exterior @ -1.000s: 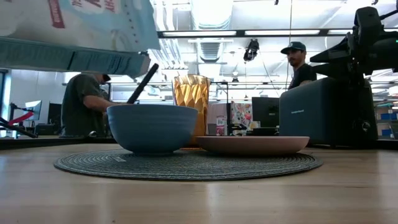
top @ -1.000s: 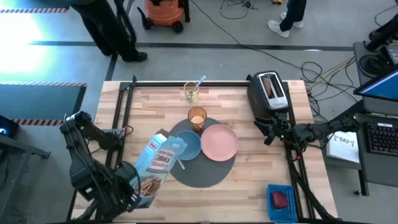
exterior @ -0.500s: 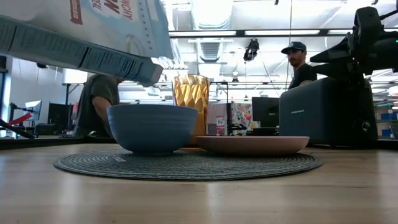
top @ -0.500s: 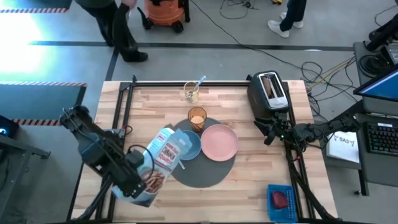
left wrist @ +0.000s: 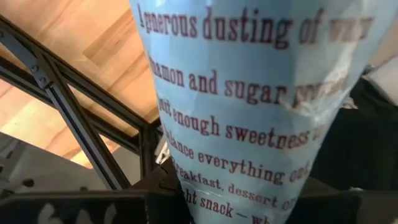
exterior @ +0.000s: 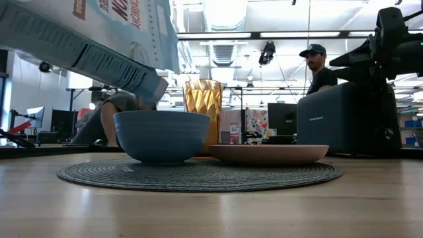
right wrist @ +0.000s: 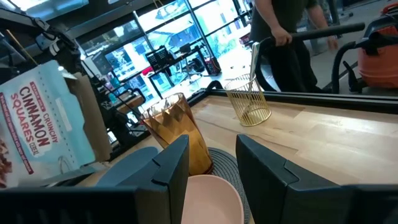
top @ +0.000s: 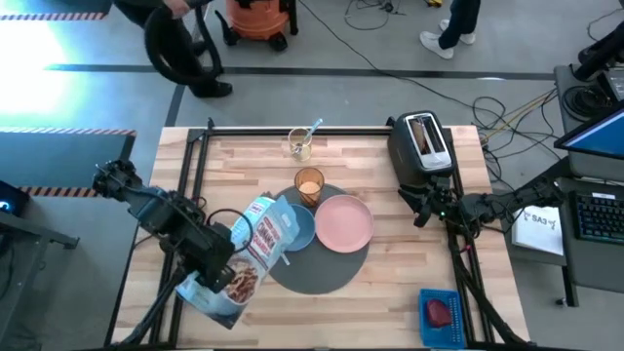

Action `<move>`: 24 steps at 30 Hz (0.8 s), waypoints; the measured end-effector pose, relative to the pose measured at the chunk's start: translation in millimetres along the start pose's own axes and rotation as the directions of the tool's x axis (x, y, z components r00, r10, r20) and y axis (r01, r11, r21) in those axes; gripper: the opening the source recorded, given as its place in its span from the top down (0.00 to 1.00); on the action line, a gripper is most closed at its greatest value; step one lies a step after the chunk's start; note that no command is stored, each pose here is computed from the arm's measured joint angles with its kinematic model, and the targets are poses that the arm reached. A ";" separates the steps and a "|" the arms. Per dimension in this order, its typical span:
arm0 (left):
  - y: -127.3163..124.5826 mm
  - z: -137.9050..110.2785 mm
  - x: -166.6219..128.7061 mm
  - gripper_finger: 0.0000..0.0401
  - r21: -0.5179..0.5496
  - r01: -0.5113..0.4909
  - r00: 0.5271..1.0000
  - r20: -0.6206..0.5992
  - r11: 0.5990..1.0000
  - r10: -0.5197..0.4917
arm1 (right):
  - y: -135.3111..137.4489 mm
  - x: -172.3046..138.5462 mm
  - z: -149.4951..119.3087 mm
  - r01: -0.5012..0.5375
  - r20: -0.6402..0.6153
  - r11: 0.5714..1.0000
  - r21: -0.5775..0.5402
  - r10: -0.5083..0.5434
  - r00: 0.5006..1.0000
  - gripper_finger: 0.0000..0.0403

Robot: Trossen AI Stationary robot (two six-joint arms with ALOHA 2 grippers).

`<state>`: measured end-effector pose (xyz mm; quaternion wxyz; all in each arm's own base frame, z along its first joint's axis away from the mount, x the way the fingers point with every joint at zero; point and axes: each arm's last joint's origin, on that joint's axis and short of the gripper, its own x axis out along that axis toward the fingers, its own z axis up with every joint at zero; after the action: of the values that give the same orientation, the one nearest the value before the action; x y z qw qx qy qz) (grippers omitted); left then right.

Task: Arrange a breakfast setting
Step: Pour the cereal into the blue bowl

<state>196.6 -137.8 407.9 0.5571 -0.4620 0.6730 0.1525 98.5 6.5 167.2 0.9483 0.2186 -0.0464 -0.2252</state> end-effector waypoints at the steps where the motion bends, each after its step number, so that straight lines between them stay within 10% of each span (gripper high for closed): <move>1: 0.7 1.2 -1.6 0.75 -0.006 0.006 1.000 -0.005 1.000 -0.006 | 0.0 0.0 0.0 0.000 0.000 1.000 0.000 0.000 1.000 0.69; 24: 3.9 33.9 -19.6 0.75 -0.056 0.099 0.981 -0.161 0.993 -0.107 | 0.0 0.0 0.0 0.000 0.000 1.000 0.000 0.000 1.000 0.69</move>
<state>213.2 -102.5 412.8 0.4958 -0.5205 0.6878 0.1009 98.5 6.5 167.2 0.9483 0.2188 -0.0464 -0.2250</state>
